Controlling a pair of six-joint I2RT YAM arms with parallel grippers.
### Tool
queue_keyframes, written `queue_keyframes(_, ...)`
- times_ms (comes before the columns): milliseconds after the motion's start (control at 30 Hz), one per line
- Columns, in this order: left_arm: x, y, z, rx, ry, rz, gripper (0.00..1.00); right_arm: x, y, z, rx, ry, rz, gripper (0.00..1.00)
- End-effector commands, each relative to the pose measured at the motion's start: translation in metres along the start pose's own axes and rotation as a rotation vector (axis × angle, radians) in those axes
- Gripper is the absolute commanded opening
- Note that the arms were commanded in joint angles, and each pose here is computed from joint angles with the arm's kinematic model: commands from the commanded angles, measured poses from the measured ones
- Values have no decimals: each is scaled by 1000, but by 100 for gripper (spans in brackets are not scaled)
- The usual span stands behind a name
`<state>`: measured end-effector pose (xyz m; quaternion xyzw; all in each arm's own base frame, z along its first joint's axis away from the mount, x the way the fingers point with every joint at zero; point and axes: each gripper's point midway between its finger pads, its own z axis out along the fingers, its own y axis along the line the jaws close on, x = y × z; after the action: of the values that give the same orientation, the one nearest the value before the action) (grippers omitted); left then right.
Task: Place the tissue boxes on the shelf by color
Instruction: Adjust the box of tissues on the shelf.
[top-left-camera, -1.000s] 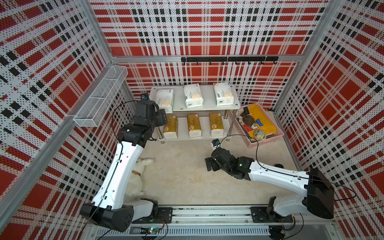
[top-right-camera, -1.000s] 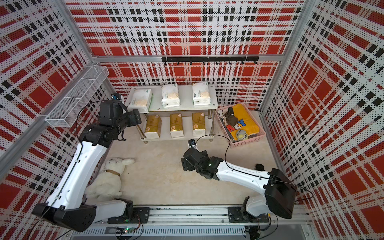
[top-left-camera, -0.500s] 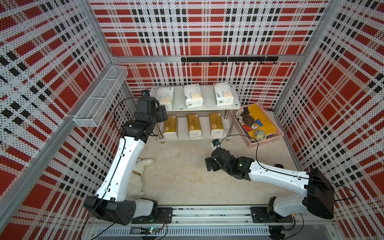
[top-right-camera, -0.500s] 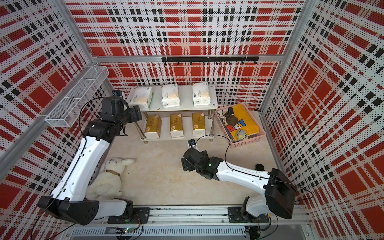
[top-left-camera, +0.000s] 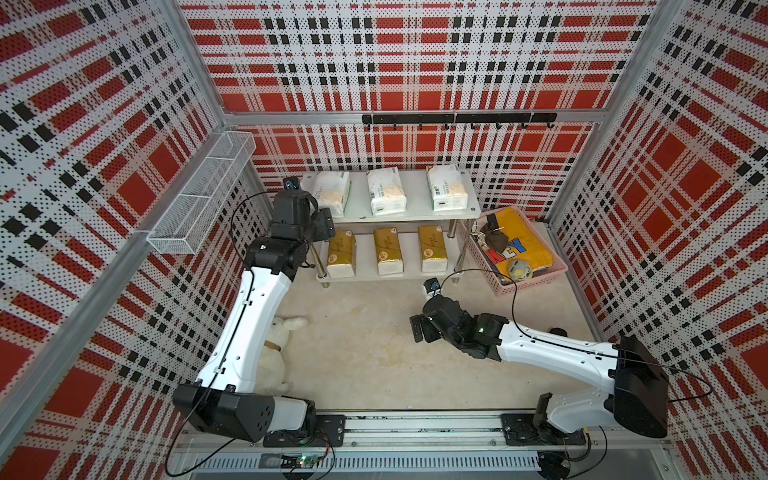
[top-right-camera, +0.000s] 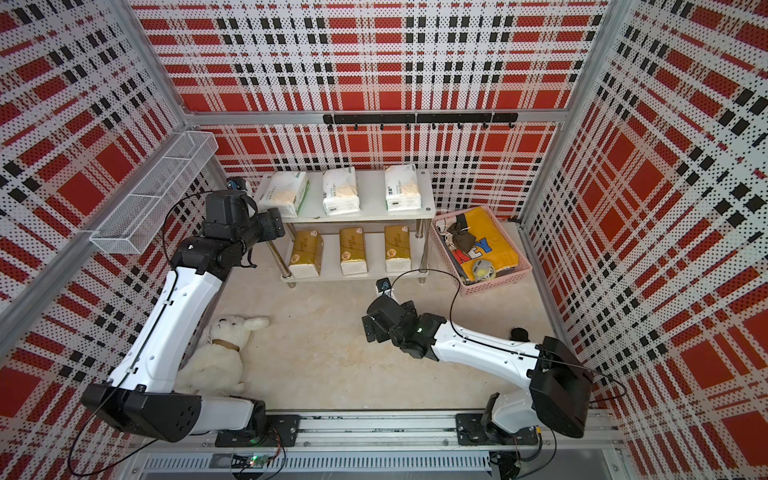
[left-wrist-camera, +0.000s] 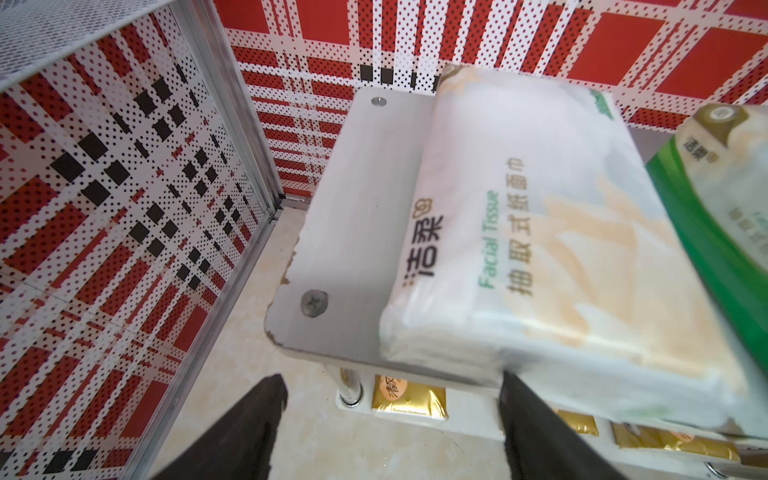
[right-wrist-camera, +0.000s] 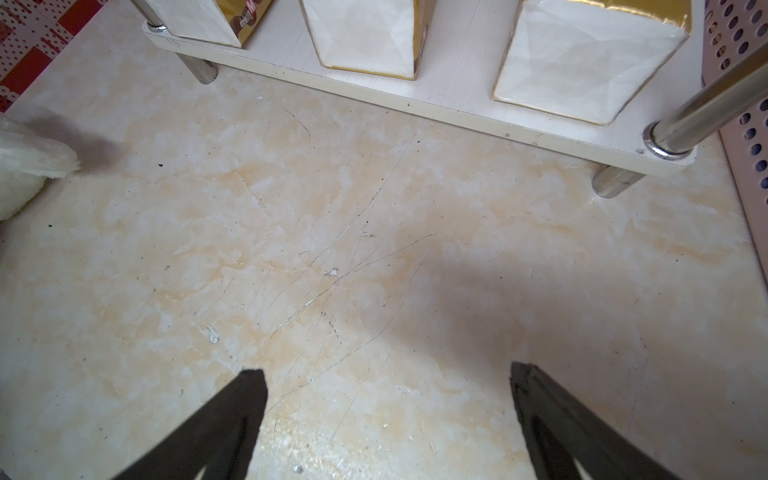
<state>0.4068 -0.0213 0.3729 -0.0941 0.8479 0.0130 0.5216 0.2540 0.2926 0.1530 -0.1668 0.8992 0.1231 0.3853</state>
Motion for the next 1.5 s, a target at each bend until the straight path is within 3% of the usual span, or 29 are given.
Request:
queue_keyframes(0,-9,-5,-5,41,-37,-12,84,-5,2,-4,-6,-25,2,100)
queue_keyframes(400,-5,-2,-3,29,-28,-10,84,-7,2,-5,-5,-27,2,100)
queue_keyframes(867,25,-3,-45,87,-3,-38,88,-8,6,-3,-10,-23,-1,100)
queue_keyframes(967,35,-18,-55,141,8,-40,87,-11,6,-3,-6,-29,0,100)
queue_keyframes(1200,44,-96,-90,291,-13,-57,88,-9,5,-1,4,-21,-5,100)
queue_keyframes(1300,47,-132,-97,300,-30,-48,87,-8,4,-1,6,-16,-6,100)
queue_keyframes(1467,43,-178,-85,323,-47,-67,84,-9,5,-1,7,-14,-7,100)
